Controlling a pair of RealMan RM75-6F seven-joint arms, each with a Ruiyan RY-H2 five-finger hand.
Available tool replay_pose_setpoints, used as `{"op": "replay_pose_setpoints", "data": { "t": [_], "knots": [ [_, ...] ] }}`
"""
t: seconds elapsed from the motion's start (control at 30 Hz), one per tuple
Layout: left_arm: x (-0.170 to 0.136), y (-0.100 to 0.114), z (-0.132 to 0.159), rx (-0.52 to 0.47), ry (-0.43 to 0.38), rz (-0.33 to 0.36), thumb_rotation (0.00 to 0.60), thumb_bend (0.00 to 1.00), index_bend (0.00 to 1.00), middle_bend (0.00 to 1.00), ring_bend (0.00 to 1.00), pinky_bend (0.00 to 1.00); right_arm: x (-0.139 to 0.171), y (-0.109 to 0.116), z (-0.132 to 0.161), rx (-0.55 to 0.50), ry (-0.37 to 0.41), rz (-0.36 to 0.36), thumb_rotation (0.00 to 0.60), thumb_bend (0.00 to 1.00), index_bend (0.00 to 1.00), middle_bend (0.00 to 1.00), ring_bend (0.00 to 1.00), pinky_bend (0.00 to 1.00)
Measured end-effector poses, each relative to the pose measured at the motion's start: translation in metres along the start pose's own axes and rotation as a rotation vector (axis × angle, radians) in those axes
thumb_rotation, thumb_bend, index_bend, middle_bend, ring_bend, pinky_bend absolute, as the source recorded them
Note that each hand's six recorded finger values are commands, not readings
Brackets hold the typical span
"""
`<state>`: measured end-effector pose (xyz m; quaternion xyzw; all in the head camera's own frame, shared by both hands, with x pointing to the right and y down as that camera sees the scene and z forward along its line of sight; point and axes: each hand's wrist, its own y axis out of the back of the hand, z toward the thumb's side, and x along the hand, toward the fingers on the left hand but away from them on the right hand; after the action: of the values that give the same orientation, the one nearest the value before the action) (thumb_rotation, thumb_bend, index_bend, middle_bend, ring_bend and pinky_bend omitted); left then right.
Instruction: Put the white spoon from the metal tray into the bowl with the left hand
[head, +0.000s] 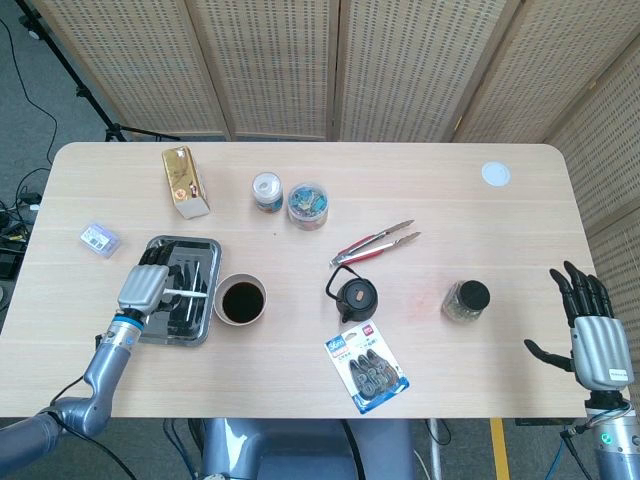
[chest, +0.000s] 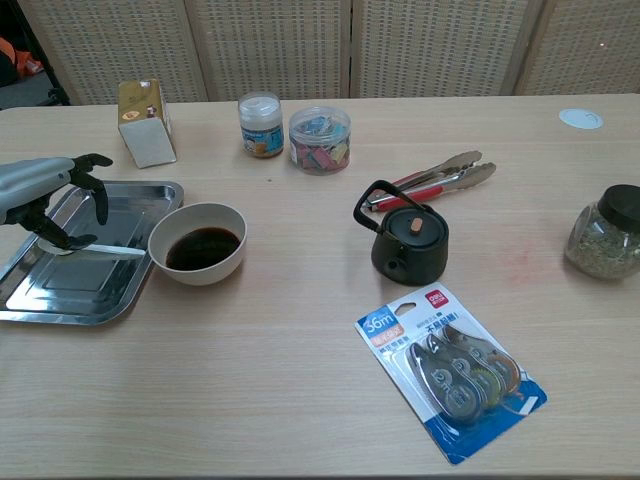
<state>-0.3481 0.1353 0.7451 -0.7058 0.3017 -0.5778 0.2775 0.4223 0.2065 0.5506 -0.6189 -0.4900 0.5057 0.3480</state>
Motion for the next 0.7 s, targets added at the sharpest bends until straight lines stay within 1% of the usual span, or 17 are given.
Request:
{"op": "replay_pose_setpoints", "data": {
  "t": [0.27, 0.7],
  "knots": [
    [0.007, -0.011, 0.015, 0.015, -0.010, -0.022, 0.600, 0.36, 0.54, 0.00, 0.00, 0.00, -0.001, 0.001, -0.003, -0.008, -0.009, 0.006, 0.600, 0.03, 0.00, 0.00, 0.00, 0.00],
    [0.013, -0.016, 0.024, 0.012, -0.006, -0.032, 0.600, 0.37, 0.54, 0.00, 0.00, 0.00, -0.001, 0.003, -0.006, -0.024, -0.014, 0.009, 0.600, 0.03, 0.00, 0.00, 0.00, 0.00]
  ]
}}
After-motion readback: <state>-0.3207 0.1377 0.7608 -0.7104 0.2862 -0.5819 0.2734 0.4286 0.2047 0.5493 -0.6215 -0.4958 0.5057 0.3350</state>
